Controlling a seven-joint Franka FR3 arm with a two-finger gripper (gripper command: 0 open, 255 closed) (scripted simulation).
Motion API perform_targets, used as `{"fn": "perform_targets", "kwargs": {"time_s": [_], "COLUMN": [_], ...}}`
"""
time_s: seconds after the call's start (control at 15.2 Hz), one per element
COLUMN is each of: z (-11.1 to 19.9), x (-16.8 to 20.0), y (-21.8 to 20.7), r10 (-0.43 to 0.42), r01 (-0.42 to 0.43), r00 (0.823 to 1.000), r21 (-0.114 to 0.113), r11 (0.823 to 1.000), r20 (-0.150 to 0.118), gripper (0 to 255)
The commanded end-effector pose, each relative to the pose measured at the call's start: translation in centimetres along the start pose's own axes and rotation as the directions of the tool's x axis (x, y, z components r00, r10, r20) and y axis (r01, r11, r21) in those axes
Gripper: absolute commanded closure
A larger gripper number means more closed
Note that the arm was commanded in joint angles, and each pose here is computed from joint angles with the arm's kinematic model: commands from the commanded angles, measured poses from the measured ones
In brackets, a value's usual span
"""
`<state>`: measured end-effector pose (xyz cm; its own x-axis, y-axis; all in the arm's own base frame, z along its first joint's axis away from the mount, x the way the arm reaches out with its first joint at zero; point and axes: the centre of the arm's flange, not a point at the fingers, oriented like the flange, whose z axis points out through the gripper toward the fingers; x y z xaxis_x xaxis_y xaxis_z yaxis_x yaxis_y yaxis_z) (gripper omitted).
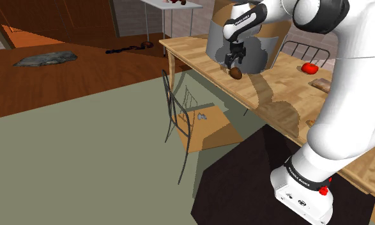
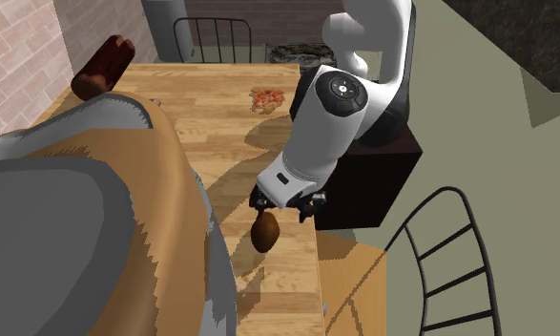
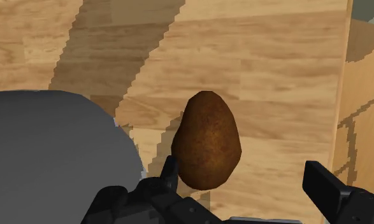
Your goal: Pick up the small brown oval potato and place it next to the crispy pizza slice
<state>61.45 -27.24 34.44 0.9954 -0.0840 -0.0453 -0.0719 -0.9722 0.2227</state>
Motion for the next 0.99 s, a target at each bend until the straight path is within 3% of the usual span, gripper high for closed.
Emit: {"fn": "perform_targets", "kwargs": {"time_s": [0.0,0.53,0.92], "z": [1.6,6.0,6.3], "x": [1.6,2.4,2.4], "y": [1.3,1.9,1.9], "r10": [0.000,0.000,0.000], "r01": [0.000,0.000,0.000], "r00": [1.000,1.000,1.000], "r21": [-0.013,-0.019,-0.019], "r11": [1.000,1.000,1.000], "r20": [0.004,0.005,0.005], "gripper": [0,0,0]}}
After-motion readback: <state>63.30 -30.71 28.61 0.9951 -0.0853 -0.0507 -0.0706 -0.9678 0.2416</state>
